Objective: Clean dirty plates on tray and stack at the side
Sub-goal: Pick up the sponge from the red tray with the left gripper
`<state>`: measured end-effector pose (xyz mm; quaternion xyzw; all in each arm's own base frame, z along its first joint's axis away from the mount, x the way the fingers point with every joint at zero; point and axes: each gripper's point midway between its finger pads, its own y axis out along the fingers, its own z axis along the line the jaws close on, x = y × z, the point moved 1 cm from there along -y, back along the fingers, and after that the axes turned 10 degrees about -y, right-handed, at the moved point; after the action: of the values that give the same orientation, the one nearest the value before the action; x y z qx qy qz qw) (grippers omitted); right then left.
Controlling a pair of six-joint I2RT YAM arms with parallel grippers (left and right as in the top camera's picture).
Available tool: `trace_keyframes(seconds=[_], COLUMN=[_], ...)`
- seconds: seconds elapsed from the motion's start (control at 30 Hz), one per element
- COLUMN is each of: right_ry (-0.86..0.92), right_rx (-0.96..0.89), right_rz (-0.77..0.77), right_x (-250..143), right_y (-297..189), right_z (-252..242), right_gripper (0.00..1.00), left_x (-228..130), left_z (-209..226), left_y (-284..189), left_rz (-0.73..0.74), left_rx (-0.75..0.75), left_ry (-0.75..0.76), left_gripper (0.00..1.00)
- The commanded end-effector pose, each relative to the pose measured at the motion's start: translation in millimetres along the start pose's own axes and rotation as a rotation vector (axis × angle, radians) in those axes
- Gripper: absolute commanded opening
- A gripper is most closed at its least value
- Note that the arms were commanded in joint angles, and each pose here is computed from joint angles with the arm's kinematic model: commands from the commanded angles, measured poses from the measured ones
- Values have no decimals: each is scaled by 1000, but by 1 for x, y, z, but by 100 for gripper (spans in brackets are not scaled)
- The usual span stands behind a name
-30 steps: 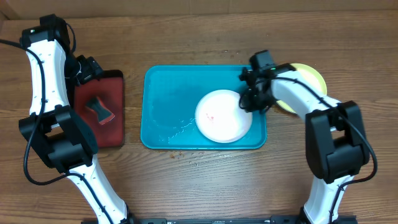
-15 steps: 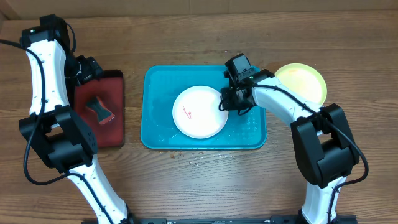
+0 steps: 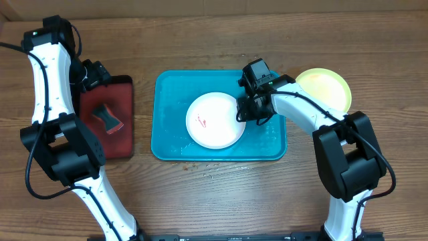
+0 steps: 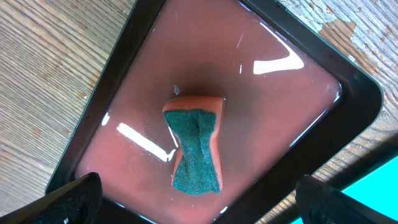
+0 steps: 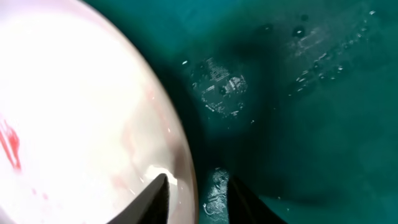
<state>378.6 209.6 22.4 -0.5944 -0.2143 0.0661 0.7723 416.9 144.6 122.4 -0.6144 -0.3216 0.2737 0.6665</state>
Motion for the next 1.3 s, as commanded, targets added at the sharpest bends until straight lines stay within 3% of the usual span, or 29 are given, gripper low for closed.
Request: trace_keyframes(seconds=[0.0, 0.17, 0.43, 0.57, 0.67, 0.77, 1.0, 1.27], right_ry=[13, 42, 39, 35, 34, 34, 32, 33], right_rx=[26, 26, 54, 61, 50, 51, 52, 51], right_rz=[35, 38, 26, 7, 1, 2, -7, -3], right_x=[-8, -8, -5, -1, 1, 0, 2, 1], right_y=[15, 19, 19, 19, 19, 19, 20, 20], right_z=[2, 1, 6, 7, 5, 5, 5, 5], right_gripper=[27, 19, 29, 28, 11, 10, 16, 17], left_x=[5, 5, 5, 9, 19, 24, -15, -7], left_z=[2, 2, 2, -1, -7, -12, -28, 12], left_y=[-6, -6, -6, -6, -7, -8, -9, 21], left_rz=[-14, -14, -14, -32, -73, -94, 106, 36], left_rx=[-13, -13, -13, -25, -51, -76, -197, 36], left_ry=[-11, -11, -11, -13, -17, -22, -19, -165], left_gripper=[100, 100, 100, 100, 100, 100, 100, 100])
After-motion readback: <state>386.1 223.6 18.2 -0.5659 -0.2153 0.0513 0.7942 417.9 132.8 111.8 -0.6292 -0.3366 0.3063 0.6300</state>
